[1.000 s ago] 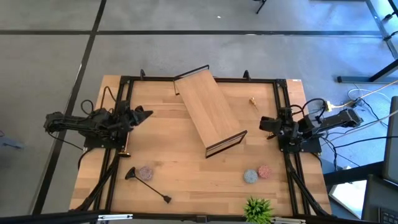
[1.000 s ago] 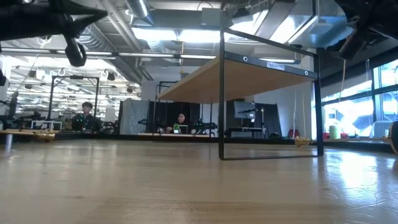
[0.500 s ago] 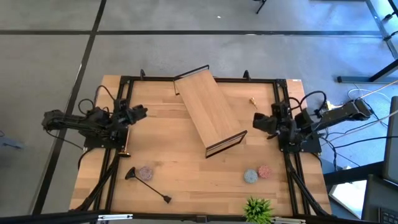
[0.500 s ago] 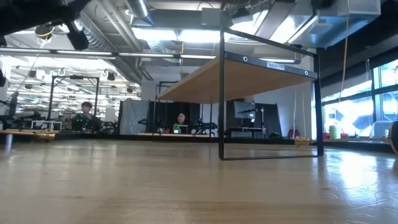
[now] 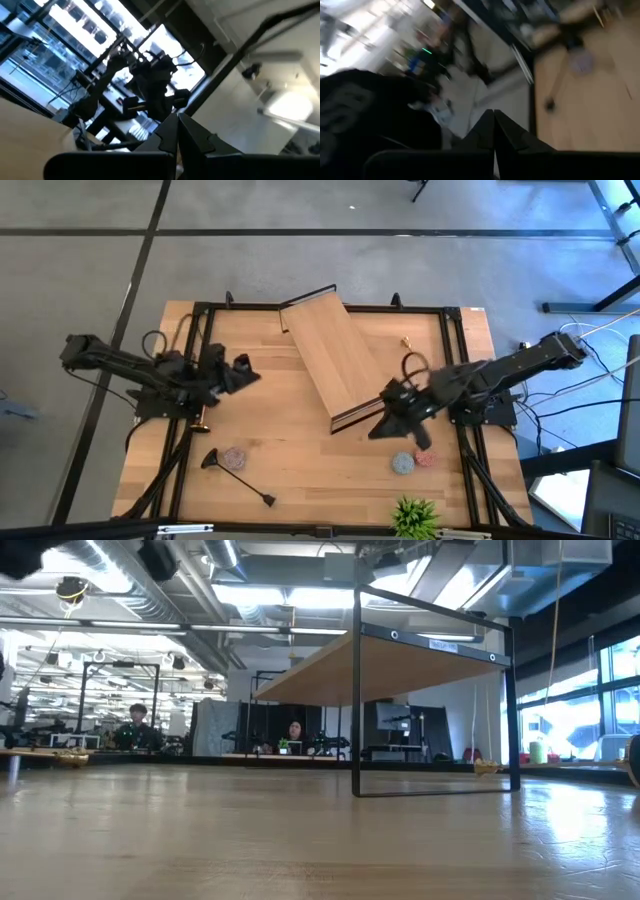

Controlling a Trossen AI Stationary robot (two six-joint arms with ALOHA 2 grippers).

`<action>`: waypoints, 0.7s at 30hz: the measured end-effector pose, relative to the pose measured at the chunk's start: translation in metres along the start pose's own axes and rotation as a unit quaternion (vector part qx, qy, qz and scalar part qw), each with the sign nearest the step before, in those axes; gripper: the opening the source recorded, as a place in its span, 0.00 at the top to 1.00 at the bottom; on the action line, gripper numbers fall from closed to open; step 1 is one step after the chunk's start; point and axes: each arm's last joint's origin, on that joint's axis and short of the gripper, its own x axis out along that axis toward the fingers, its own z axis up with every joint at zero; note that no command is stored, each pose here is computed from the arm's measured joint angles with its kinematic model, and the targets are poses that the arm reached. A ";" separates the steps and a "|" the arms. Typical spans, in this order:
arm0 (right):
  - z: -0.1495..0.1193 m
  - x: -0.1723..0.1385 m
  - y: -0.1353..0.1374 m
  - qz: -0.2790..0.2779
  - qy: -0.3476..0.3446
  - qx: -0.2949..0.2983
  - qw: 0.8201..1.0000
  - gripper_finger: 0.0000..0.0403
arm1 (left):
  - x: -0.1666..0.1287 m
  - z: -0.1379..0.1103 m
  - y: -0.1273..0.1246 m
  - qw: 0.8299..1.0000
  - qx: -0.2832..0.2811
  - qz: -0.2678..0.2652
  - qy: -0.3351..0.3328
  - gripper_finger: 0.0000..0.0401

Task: Pick & Place candle stick holders
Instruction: Adjust the shelf on the table

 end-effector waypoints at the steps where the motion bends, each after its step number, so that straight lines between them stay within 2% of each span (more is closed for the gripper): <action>1: -0.002 0.004 -0.001 -0.017 0.019 0.011 1.000 1.00 | 0.008 -0.002 -0.004 1.000 0.016 -0.007 0.016 0.98; 5: -0.011 0.021 -0.005 -0.059 0.061 0.048 0.995 1.00 | 0.039 -0.013 -0.017 0.996 0.039 -0.033 0.077 0.99; 9: -0.019 0.043 -0.008 -0.094 0.096 0.055 0.989 1.00 | 0.064 -0.021 -0.022 0.995 -0.011 -0.026 0.097 0.99; 12: -0.026 0.058 -0.014 -0.156 0.143 0.054 0.976 1.00 | 0.074 -0.027 -0.023 0.992 -0.028 -0.032 0.119 0.99; 16: -0.026 0.073 -0.018 -0.250 0.171 0.020 0.953 1.00 | 0.075 -0.034 -0.024 0.991 -0.027 -0.027 0.131 0.99; 21: -0.010 0.090 -0.008 -0.324 0.163 -0.065 0.930 1.00 | 0.068 -0.039 -0.024 0.988 -0.013 0.034 0.147 0.99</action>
